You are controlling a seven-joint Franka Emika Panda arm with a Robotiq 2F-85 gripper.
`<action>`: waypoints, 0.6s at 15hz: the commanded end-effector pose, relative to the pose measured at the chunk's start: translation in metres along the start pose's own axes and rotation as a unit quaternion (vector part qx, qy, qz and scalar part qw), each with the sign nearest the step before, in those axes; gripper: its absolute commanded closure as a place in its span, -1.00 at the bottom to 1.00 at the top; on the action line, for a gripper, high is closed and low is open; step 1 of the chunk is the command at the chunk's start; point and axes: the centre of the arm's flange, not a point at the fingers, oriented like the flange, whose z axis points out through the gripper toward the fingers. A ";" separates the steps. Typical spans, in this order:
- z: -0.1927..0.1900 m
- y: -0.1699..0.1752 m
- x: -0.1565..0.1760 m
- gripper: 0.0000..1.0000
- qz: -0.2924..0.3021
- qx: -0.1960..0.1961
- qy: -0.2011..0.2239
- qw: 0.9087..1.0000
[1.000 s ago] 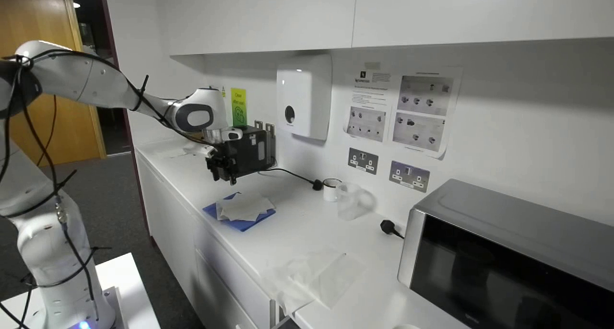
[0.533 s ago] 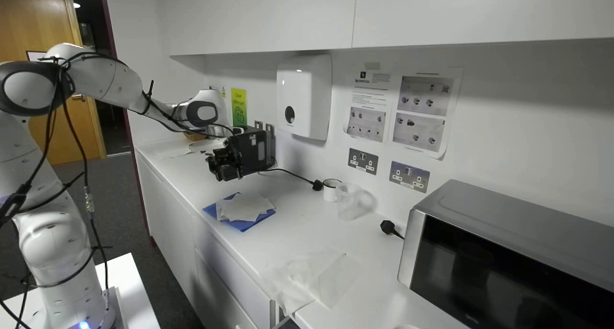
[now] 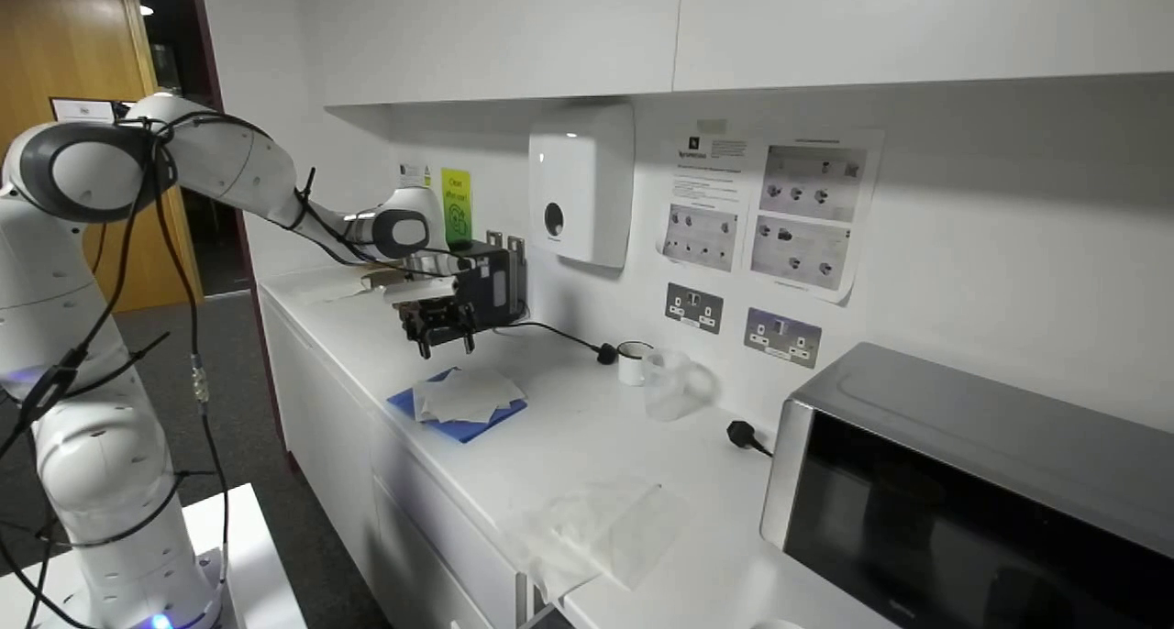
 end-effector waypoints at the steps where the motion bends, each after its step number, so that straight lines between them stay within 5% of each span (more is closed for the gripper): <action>1: 0.014 0.002 0.009 -1.00 -0.029 0.011 0.016 0.999; 9: 0.027 -0.004 0.012 -1.00 -0.020 0.015 -0.001 1.000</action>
